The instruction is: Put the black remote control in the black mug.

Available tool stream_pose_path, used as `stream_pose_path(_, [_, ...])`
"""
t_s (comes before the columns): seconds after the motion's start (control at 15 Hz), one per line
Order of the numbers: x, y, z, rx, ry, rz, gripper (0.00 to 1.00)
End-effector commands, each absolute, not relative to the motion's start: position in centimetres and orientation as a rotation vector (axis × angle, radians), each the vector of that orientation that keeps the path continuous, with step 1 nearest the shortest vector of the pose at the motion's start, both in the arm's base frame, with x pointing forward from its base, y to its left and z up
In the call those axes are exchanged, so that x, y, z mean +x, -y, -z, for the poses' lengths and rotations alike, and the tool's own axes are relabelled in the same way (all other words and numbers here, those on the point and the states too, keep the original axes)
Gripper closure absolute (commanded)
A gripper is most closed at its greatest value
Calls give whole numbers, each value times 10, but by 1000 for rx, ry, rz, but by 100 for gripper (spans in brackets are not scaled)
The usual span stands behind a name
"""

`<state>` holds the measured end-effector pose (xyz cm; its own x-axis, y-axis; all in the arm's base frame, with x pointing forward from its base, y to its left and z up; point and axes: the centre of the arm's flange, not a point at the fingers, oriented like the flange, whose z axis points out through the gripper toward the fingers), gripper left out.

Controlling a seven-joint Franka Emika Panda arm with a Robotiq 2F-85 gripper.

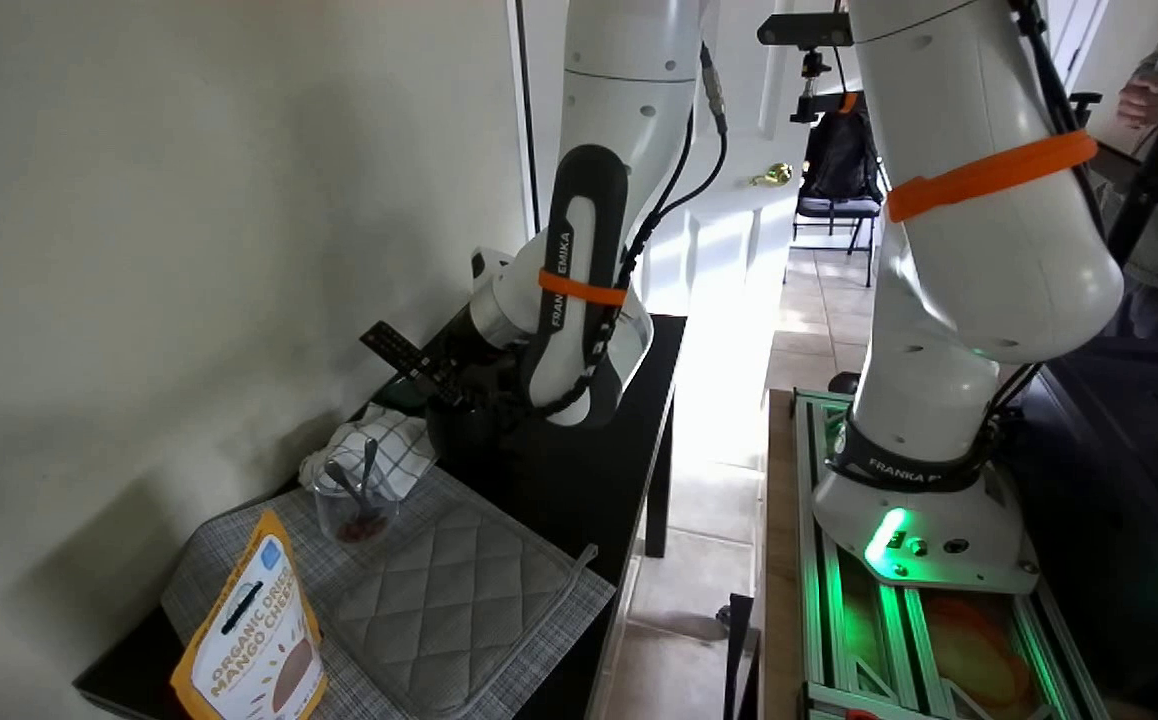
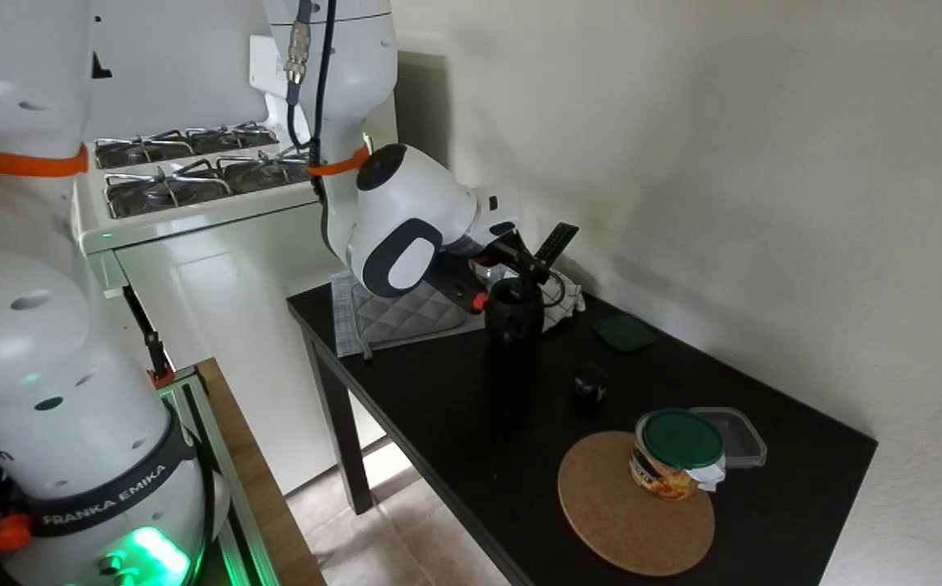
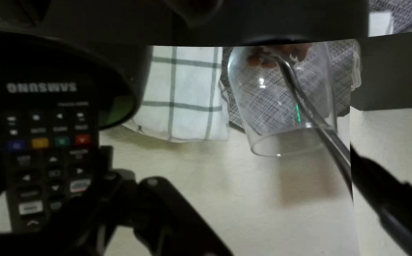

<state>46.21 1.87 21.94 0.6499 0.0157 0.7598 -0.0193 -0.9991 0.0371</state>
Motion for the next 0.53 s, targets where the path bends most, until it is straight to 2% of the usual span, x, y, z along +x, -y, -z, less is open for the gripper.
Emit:
stream_pose_path(0.0, [447,-27,-225,2805,-38,-1330,77])
stream_pose_path(0.47, [438,-27,-216,2839,-60,-1247,77])
